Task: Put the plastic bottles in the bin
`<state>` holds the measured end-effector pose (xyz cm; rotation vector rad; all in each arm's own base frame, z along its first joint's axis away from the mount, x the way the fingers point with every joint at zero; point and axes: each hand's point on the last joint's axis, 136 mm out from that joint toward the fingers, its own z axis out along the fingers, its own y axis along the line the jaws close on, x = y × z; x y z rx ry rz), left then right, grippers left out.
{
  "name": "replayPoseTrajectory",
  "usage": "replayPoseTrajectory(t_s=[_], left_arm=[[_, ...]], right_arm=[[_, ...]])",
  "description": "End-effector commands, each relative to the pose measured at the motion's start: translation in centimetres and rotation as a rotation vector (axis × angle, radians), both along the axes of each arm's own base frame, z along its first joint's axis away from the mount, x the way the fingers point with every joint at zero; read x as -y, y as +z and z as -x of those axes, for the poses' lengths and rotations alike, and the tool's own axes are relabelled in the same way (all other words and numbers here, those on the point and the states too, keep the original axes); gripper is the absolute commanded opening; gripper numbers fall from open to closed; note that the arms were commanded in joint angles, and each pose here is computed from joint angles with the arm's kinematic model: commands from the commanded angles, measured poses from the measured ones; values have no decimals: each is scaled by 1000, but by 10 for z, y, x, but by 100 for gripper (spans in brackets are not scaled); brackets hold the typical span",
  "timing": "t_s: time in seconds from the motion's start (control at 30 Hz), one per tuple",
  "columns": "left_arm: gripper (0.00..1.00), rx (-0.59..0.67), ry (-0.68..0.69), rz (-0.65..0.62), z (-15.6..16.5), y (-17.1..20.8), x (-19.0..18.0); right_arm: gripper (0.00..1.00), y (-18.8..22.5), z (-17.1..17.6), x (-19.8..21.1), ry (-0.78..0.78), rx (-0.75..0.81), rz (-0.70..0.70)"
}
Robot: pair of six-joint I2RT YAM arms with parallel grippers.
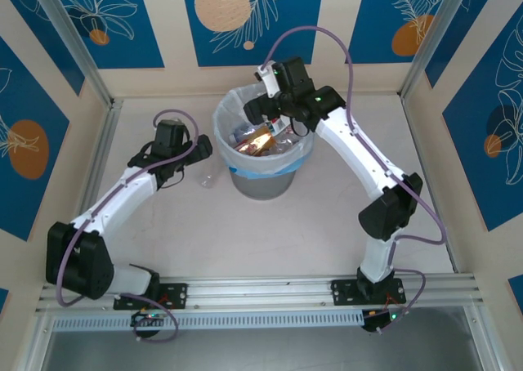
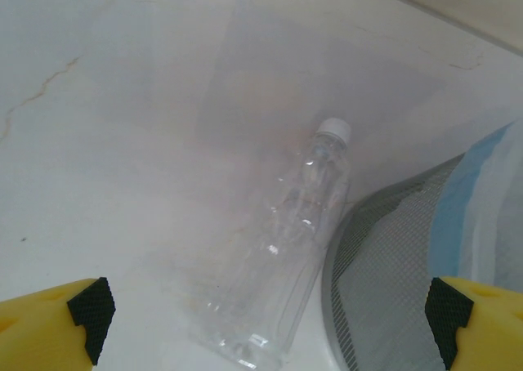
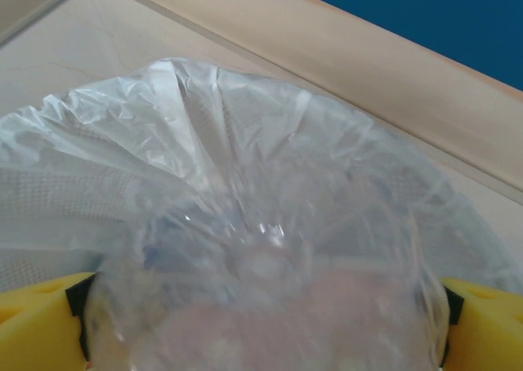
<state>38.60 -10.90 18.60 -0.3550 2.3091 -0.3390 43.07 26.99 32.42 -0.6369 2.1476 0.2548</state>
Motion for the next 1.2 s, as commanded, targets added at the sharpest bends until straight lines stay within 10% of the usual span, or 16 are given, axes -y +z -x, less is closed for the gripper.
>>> replayPoseTrajectory(t_s=[0.0,0.37,0.5,0.83,1.17], left_arm=[[99,24,-52,45,-17,13,13],[99,-5,-92,103,-40,6,35],[99,-11,-89,99,-40,4,34],[99,-18,-87,94,-38,2,33],[99,-31,-116,118,-38,-2,45]], right_arm=[[100,26,15,6,24,4,-137],[99,49,17,45,-56,-10,-403],[100,59,37,20,130,-45,-470],[99,-30,21,-24,112,-324,-434],[99,27,32,-24,164,-190,-436]])
